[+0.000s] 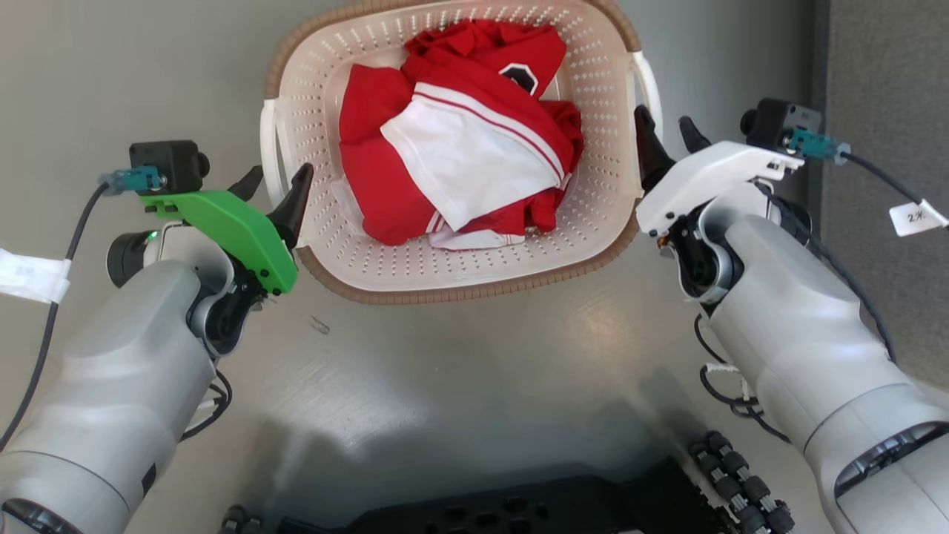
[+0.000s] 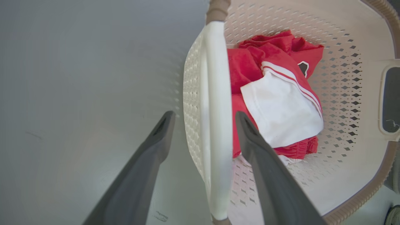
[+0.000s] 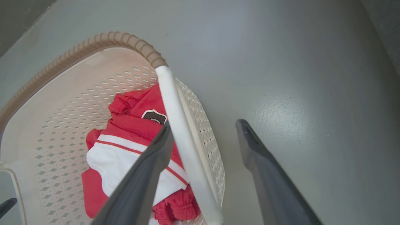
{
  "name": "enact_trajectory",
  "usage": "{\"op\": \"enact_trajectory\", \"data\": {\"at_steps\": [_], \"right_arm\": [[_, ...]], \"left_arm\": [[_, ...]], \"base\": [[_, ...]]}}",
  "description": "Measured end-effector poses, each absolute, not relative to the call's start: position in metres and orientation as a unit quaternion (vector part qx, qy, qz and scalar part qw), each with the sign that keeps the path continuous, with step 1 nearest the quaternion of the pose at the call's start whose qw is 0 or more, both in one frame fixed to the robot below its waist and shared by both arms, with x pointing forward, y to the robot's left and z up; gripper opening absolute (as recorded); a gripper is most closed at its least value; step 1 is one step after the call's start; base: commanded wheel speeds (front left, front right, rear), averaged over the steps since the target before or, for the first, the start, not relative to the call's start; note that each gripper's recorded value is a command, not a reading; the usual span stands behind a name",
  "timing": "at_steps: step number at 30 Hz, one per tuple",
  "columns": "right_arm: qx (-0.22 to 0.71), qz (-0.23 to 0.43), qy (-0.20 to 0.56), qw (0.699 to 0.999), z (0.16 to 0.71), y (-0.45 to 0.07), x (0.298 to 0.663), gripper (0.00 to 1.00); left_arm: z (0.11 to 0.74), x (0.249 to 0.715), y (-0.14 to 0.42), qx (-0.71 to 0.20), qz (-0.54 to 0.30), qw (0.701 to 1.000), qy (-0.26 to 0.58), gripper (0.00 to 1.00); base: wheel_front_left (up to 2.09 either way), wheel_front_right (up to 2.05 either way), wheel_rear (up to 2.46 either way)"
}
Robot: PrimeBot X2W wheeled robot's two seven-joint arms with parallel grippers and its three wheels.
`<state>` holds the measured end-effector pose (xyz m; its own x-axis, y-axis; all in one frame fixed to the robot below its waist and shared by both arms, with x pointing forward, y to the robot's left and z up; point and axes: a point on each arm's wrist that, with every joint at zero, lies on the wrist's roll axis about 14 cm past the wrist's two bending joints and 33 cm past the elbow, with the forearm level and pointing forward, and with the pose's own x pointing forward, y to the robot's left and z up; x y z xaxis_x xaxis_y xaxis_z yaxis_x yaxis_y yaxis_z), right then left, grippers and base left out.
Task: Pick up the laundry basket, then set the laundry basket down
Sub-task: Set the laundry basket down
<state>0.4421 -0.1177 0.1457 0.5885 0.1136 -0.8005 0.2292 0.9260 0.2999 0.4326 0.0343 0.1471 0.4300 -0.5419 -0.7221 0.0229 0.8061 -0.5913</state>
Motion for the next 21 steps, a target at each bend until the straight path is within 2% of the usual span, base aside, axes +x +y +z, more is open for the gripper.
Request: {"op": "enact_trajectory", "data": {"at_steps": [21], "right_arm": [[0.196,-0.044,0.391,0.898,0.214,-0.136,0.444,1.00]], "left_arm": [[0.208,0.438,0.040,-0.252,-0.172,0.839,0.450,1.00]], "base": [[0.00,0.00,0.00]]}}
